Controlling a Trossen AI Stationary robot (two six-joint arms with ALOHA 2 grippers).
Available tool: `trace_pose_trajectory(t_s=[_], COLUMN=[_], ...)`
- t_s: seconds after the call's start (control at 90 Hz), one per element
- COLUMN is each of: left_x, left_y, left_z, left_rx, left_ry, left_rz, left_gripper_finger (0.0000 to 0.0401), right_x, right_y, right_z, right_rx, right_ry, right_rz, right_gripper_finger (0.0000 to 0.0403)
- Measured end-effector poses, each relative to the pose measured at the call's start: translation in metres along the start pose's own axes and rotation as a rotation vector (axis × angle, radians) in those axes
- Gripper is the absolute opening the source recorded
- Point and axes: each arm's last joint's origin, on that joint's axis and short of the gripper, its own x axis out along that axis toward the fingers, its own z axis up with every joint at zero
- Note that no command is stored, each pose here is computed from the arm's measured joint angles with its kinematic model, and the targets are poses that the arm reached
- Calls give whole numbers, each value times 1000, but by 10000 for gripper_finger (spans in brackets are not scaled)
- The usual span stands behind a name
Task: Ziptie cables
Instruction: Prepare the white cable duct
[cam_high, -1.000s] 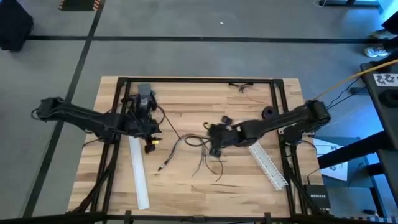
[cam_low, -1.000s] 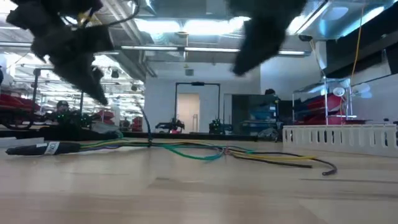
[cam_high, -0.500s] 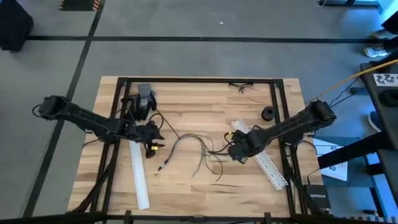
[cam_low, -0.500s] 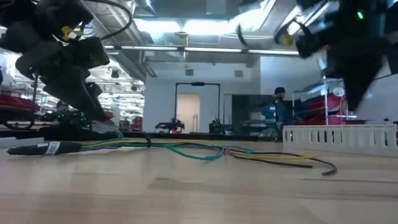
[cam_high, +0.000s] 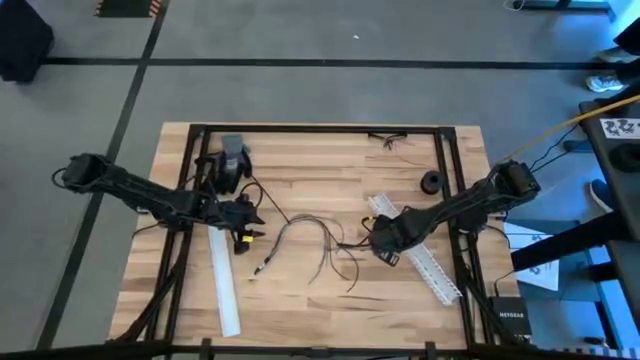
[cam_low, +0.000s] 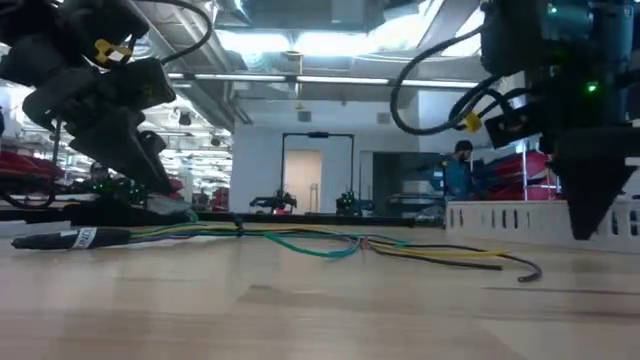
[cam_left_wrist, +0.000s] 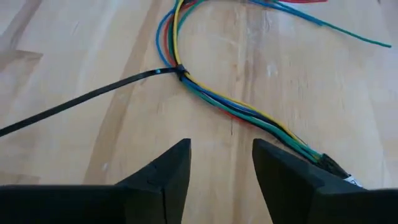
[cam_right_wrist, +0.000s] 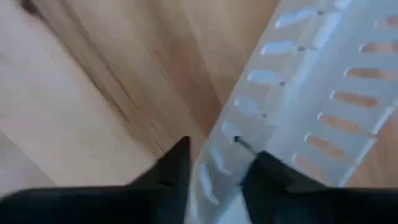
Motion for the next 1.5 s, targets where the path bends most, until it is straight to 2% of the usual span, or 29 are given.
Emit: trace_pose_trajectory(t_s=[0.033,0.078,0.211,0.322,0.489,0.8,0.967,1.133,1.389,1.5], left_x=[0,0,0,0,0,4,18,43,81,92], left_y=[0,0,0,0,-1,-13,-26,-36,-38,-36], left_z=[1,2,1,1,0,1,15,26,26,22], left_rx=[-1,-1,6,4,-7,-123,-88,-64,-54,-4], left_ry=[-10,-16,-14,-11,2,-5,0,26,110,144], left_rz=[-2,-4,-3,-3,-39,-78,11,150,256,286], left_gripper_finger=[166,166,166,166,166,166,166,166,166,166], right_x=[0,0,-4,-6,-2,-7,-7,-7,-7,-7], right_y=[2,5,15,18,15,15,15,15,15,15], right_z=[2,6,22,36,47,54,54,54,54,54], right_rx=[-47,-123,-328,-408,-400,-408,-408,-406,-404,-403], right_ry=[-29,-78,-275,-400,-447,-480,-480,-483,-485,-485], right_rz=[13,36,70,85,77,71,70,60,56,57], right_gripper_finger=[29,15,24,11,12,7,7,3,4,5])
